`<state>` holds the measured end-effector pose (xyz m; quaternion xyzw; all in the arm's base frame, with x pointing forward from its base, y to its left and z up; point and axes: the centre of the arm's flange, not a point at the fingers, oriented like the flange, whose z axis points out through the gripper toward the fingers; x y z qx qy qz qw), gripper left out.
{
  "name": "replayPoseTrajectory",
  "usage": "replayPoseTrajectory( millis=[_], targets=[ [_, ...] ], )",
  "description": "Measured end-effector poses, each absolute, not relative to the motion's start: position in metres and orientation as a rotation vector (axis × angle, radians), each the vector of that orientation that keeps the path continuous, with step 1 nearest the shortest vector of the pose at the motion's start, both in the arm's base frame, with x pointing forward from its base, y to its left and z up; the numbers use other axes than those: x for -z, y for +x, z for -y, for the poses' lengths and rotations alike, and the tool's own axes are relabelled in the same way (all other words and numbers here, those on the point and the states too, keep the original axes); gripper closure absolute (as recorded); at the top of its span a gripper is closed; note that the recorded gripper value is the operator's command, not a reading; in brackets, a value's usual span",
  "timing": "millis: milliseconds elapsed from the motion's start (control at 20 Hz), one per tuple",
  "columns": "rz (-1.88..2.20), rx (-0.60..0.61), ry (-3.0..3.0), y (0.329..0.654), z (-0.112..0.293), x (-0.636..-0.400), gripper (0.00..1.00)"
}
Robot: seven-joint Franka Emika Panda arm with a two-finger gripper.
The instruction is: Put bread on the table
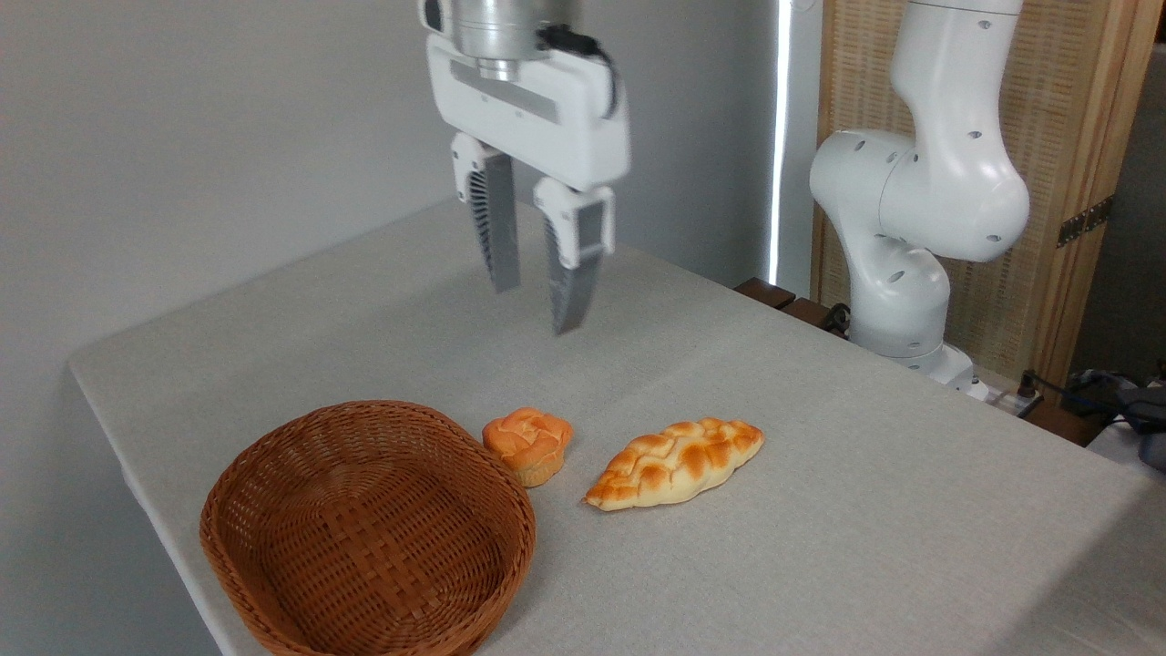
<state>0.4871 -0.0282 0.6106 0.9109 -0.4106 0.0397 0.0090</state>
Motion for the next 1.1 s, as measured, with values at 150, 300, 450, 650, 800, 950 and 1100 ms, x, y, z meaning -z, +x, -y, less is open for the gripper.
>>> replayPoseTrajectory(
  millis=[150,300,450,650,800,950,1100],
  targets=[
    [1.349,-0.039,2.806,0.501,0.059,-0.615,0.00],
    [1.340,-0.025,2.804,0.521,0.059,-0.621,0.00],
    [1.321,-0.025,2.810,0.532,0.052,-0.625,0.00],
    [1.275,-0.042,2.834,0.539,0.051,-0.631,0.00],
    [1.216,-0.047,2.860,0.541,0.051,-0.633,0.00],
    [1.199,-0.047,2.866,0.542,0.051,-0.633,0.00],
    [1.194,-0.045,2.868,0.542,0.051,-0.632,0.00]
  ],
)
